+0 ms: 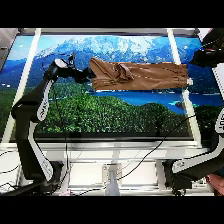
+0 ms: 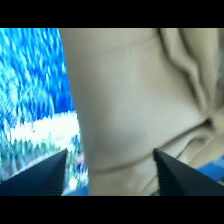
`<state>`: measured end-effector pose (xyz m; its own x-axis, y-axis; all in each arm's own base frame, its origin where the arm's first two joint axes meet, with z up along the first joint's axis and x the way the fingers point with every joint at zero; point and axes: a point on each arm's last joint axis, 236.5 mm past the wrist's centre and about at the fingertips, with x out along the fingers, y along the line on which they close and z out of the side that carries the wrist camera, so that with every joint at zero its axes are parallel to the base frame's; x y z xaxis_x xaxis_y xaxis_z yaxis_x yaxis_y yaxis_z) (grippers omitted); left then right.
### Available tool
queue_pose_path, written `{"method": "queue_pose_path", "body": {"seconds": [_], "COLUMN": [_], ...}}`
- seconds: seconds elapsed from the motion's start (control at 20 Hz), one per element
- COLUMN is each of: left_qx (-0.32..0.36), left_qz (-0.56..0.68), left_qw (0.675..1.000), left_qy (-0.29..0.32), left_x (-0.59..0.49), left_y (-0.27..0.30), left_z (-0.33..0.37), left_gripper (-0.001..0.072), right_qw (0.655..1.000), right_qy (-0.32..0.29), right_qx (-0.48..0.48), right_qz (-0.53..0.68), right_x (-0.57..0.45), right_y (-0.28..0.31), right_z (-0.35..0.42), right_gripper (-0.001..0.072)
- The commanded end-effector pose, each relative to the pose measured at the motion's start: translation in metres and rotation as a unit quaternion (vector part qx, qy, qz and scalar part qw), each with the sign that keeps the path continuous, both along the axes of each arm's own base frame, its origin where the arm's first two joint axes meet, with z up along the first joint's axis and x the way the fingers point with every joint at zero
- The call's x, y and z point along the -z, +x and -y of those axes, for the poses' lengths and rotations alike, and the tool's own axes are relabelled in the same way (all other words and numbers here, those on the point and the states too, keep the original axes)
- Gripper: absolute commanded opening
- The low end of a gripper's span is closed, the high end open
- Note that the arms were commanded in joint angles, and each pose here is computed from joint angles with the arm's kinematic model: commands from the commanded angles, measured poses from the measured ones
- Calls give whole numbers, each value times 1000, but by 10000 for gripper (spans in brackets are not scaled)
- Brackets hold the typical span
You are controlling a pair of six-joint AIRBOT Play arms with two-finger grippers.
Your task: Fold the clothes and pants, and hang the long-sleeved shirts on hangers.
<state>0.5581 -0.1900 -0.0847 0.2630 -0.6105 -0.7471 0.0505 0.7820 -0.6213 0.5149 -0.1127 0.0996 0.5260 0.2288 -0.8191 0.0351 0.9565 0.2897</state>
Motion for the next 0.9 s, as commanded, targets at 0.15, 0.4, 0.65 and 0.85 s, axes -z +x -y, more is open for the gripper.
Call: {"method": "queue_pose_path", "body": {"seconds": [0.15,0.4,0.65,0.85], "left_qx": [46,43,42,45], "left_qz": [-31,-35,-59,-57], "left_qw": [996,998,995,997], "left_qy": [65,-15,-67,-15], "left_x": [12,-4,3,11], "left_y": [-28,-31,-38,-41], "left_z": [0,48,81,72], "left_gripper": [422,429,17,21], "right_qw": [1000,1000,1000,1000], "right_qy": [3,8,8,6], "right_qx": [-2,-4,-5,-4], "right_qz": [-3,-3,-6,-5], "right_x": [1,0,1,0], "right_y": [-1,-2,-3,-3], "right_z": [-1,-4,-4,-3], "right_gripper": [33,33,33,33]}}
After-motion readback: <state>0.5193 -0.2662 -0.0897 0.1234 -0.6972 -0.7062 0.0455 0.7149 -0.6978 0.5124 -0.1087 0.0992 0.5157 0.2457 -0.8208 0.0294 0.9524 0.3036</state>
